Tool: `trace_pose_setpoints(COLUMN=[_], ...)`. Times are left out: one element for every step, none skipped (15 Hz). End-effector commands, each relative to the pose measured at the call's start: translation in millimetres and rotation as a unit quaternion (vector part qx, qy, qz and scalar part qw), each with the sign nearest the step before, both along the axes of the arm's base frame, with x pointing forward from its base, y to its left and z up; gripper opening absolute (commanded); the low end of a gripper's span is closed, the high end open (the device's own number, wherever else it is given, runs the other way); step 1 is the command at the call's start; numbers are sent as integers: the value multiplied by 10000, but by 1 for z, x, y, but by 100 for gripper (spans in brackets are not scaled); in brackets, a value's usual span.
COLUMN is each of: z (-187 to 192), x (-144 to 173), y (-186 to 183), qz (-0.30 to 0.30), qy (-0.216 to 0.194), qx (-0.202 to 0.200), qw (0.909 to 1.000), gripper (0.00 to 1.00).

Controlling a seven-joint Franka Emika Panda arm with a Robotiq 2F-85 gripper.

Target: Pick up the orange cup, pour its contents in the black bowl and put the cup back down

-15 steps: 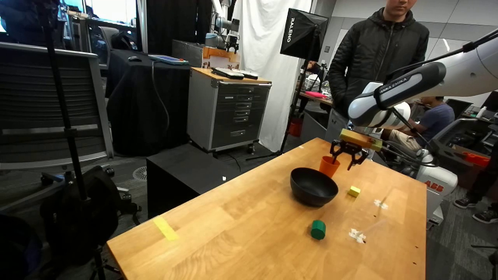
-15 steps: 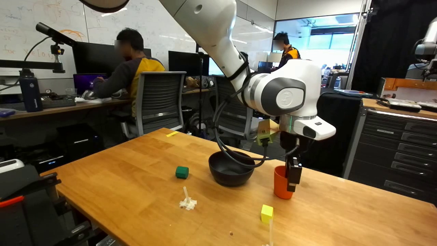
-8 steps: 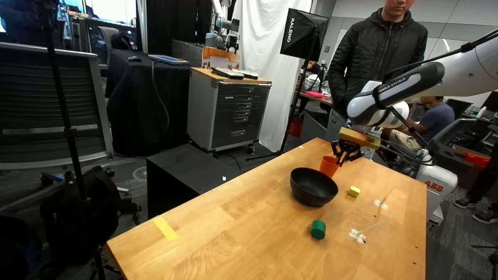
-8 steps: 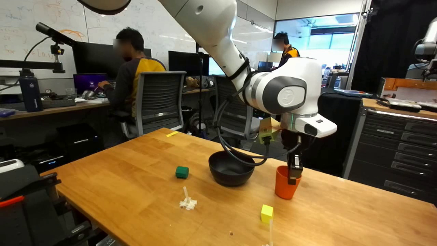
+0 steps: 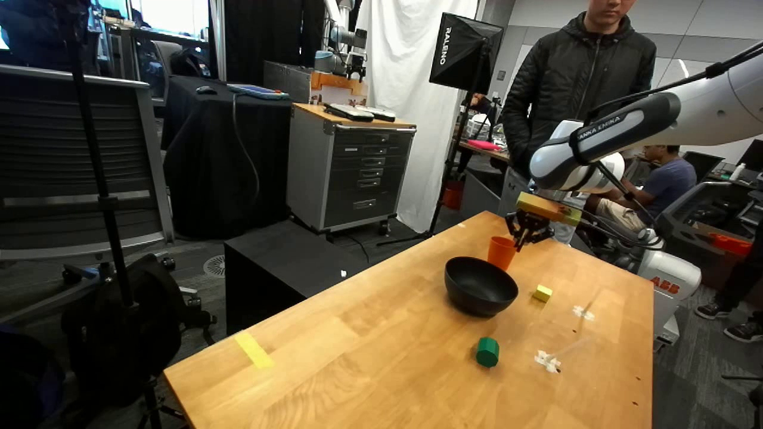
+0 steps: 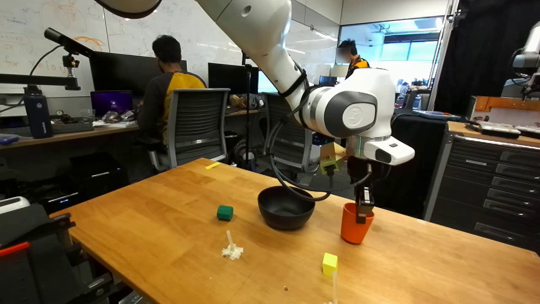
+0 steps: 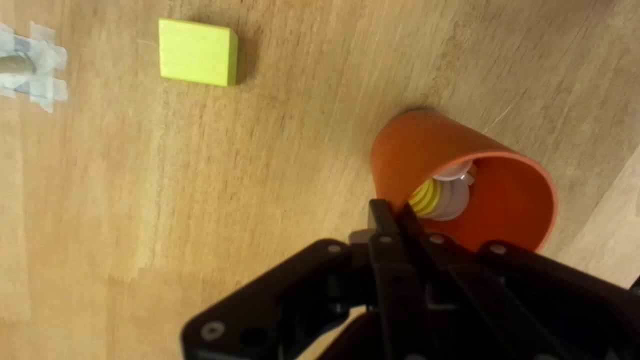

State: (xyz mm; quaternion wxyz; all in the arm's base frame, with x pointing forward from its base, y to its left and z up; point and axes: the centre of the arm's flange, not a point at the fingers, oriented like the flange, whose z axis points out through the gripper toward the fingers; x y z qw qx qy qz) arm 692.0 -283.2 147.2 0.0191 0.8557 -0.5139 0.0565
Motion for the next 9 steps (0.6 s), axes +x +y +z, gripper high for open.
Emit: trace_pose_setpoints(z=[10, 14, 17, 24, 29, 34, 37, 40, 43], x=[5, 4, 4, 2, 2, 1, 2, 1, 1], y=[9, 14, 17, 22, 26, 31, 36, 40, 47], qz=[107, 157, 218, 295, 354, 446, 509, 608, 717], qy=[51, 51, 38, 0, -29, -50, -53, -55, -69], qx=[-177, -202, -246, -268, -334, -467, -590, -716, -885], qw=[9998, 9997, 9995, 9992, 9988, 9979, 9969, 9956, 9935], gripper=[1, 1, 1, 1, 1, 1, 1, 1, 1])
